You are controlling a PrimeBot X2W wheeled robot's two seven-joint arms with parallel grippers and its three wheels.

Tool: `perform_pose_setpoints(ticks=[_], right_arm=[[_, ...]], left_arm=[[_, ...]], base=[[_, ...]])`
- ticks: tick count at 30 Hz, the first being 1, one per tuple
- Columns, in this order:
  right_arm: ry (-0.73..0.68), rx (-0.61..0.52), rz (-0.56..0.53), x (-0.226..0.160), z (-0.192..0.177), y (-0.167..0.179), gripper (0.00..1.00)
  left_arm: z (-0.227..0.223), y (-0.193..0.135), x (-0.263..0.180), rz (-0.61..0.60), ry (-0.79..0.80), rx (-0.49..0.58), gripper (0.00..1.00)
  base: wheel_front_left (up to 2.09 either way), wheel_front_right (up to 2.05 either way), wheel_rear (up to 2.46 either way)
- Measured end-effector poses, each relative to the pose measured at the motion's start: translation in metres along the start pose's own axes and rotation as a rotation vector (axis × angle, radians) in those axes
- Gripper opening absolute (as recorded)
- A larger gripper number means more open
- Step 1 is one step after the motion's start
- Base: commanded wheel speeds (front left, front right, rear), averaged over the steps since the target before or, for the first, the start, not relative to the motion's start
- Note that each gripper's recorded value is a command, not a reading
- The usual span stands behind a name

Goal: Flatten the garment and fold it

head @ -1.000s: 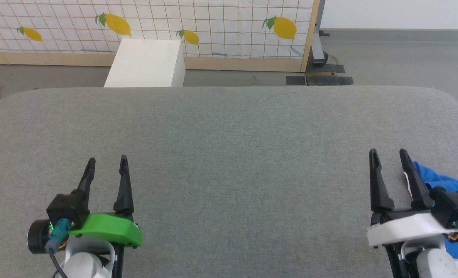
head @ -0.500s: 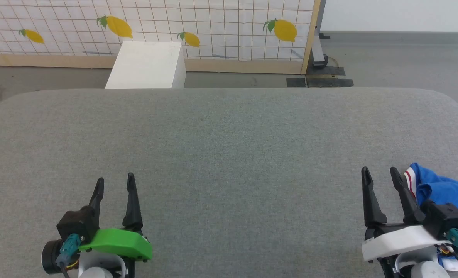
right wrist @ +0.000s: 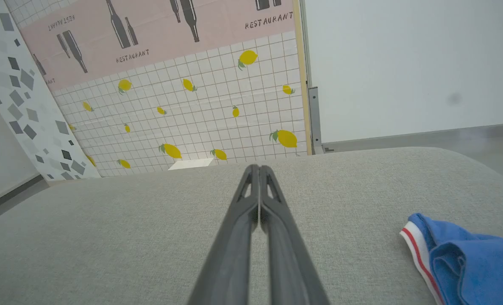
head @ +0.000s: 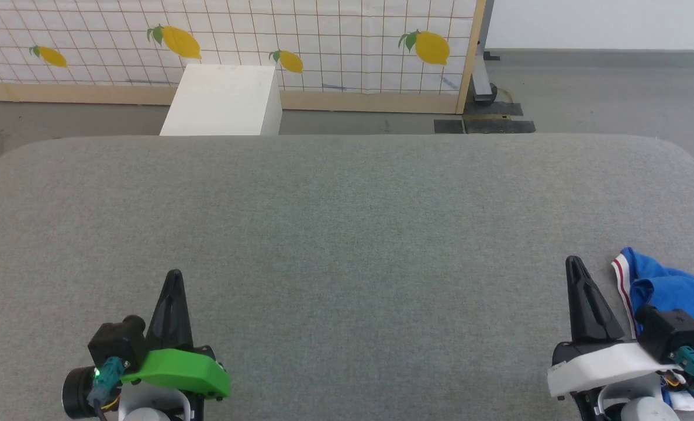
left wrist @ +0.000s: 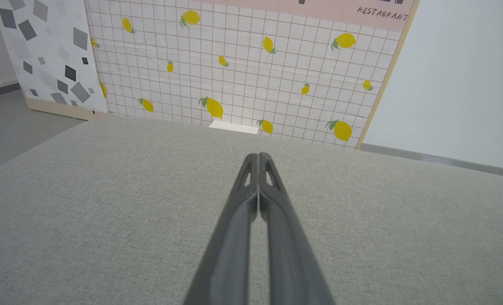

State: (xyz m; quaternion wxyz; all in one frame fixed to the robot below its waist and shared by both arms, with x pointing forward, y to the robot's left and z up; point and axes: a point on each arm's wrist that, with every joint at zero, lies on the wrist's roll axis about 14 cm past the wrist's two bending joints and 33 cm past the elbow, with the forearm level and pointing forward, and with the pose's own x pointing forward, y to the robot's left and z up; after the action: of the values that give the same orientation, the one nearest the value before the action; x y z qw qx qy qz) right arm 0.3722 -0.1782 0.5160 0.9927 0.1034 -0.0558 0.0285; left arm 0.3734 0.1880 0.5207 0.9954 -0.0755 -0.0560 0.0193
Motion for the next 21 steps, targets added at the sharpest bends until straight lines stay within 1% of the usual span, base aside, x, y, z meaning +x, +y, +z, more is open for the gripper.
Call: perform_pose_setpoints(ticks=[21], right_arm=[[0.025,-0.036,0.017,0.0014,0.0006,0.0039,0.00]], left_arm=[[0.0018,-0.0024,0.0014,-0.011,0.016,0.025,0.00]], base=[[0.00,0.00,0.00]])
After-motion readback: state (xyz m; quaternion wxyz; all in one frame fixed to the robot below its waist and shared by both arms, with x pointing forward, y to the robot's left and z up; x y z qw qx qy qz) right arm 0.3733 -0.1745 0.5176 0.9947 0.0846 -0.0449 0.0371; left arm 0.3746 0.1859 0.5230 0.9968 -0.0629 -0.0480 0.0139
